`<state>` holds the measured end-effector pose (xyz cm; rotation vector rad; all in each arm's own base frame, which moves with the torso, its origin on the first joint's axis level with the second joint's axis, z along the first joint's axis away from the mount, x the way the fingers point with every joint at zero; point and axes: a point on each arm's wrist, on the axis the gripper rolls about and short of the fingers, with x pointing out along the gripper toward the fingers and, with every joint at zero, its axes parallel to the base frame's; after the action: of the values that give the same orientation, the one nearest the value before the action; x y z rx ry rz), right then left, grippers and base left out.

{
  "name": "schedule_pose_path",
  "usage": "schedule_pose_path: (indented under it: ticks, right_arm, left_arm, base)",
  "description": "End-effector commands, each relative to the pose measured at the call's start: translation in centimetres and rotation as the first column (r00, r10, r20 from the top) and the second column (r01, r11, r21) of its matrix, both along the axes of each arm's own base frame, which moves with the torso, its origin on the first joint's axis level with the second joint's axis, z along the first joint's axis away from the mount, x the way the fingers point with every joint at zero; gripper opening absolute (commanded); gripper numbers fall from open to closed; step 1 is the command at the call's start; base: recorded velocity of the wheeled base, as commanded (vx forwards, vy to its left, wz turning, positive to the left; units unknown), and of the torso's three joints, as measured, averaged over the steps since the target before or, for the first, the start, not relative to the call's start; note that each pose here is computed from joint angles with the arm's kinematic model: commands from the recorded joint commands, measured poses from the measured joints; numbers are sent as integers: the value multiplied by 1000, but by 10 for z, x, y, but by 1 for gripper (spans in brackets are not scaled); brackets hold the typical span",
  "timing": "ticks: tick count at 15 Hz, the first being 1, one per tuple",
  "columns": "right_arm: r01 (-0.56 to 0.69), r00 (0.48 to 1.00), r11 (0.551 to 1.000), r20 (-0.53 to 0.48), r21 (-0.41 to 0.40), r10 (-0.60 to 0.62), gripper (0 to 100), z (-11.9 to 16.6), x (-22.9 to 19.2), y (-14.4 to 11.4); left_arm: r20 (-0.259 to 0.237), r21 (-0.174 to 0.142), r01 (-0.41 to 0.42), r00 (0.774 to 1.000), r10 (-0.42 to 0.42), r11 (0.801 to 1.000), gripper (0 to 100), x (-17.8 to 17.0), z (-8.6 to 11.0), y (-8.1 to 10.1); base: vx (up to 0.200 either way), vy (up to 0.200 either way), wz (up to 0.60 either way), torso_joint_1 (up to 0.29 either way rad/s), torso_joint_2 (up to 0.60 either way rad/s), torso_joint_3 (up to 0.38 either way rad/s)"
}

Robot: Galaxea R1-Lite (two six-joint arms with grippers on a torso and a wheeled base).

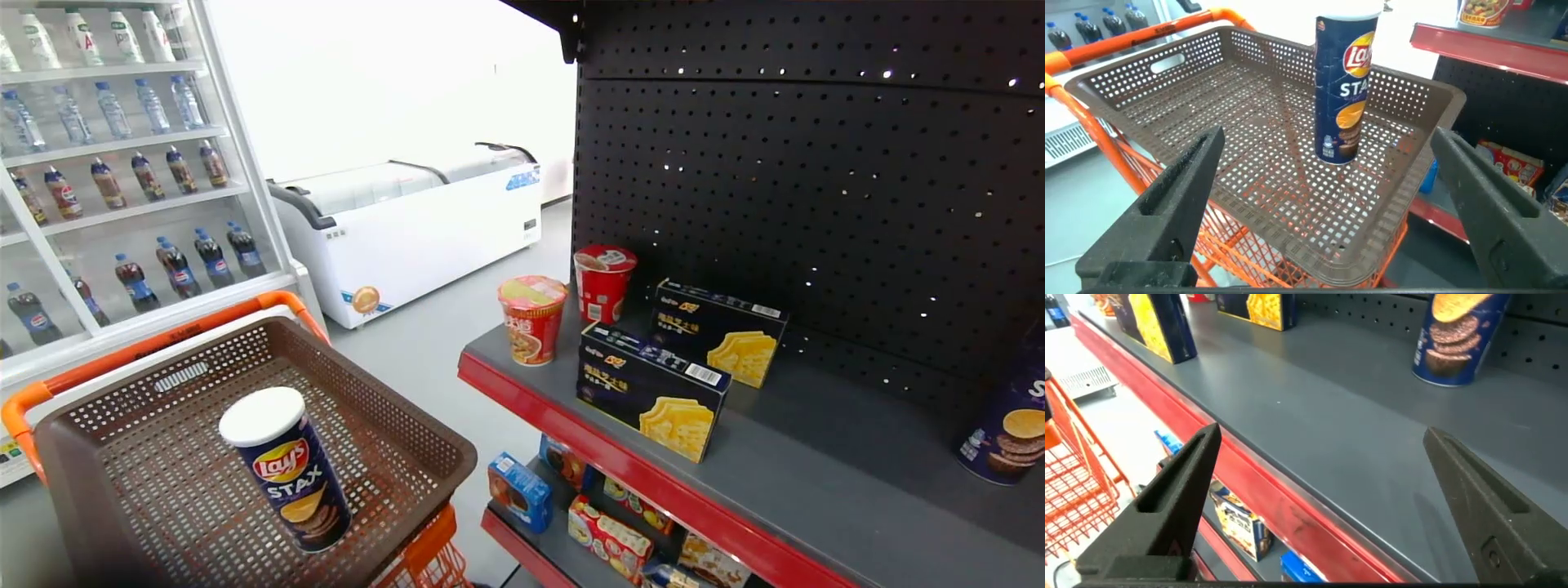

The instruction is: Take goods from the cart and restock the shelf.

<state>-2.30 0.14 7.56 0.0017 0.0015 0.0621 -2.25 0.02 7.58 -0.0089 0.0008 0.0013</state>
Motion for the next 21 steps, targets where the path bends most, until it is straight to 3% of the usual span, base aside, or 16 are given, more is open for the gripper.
schedule_pose_path:
  ticks: [1,12,15,21]
  right_arm:
    - [-1,1000,1000,0,0,1,100,0,0,0]
    - [-1,1000,1000,0,0,1,100,0,0,0]
    - [1,1000,1000,-2,0,-1,100,0,0,0]
    - [-1,1000,1000,0,0,1,100,0,0,0]
  left_arm:
    - [-1,0,1,1000,-1,1000,100,0,0,0]
    - [-4,-8,3,1000,-3,1000,100,0,0,0]
    - [-4,-8,3,1000,-3,1000,100,0,0,0]
    - [-4,-2,3,1000,-3,1000,100,0,0,0]
  base:
    - [0,0,0,0,0,0]
    - [0,0,0,0,0,0]
    - [0,0,600,1,6,1]
    - [0,0,0,0,0,0]
